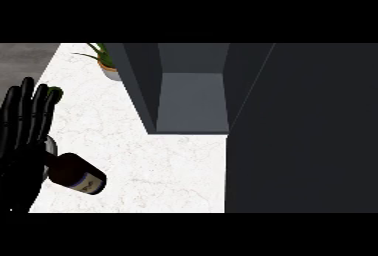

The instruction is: Pick up the wine, place it into the cabinet and close the cabinet

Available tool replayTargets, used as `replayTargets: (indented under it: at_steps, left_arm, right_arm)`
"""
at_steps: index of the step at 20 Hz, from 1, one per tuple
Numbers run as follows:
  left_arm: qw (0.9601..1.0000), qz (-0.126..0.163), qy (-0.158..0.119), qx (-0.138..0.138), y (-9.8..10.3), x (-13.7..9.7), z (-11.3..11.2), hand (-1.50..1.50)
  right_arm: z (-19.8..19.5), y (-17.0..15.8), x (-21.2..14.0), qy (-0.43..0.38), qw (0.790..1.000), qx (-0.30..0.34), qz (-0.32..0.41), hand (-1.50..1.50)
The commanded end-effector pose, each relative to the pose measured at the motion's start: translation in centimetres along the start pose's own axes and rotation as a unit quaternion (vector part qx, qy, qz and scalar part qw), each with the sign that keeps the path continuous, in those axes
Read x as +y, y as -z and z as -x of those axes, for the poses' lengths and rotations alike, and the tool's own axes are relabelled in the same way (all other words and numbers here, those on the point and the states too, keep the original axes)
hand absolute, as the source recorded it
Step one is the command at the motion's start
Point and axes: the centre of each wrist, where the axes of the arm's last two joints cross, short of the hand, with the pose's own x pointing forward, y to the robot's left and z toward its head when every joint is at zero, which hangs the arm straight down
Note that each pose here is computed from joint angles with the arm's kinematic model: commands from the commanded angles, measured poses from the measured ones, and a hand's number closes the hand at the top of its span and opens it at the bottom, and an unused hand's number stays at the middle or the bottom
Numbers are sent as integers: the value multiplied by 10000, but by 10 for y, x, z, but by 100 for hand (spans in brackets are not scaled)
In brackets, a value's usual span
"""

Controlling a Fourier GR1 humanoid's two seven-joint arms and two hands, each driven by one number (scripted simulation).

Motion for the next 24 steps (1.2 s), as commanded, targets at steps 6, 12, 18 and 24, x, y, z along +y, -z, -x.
replayTargets:
  at_steps: [6,12,18,24]
  left_arm:
    - [9527,2613,-1499,-397,9,22,-5,-150]
    - [9059,3295,-2536,808,-9,55,-4,-150]
    - [8931,3469,-2725,885,9,110,-41,-150]
    - [8916,3412,-2748,1140,13,136,-55,-150]
  right_arm:
    - [-17,-14,-6,-85,9995,-138,285,-150]
    - [-31,-32,17,921,9928,439,-622,-150]
    - [-83,-46,27,1048,9922,423,-532,-150]
    - [-118,-54,38,1062,9923,445,-445,-150]
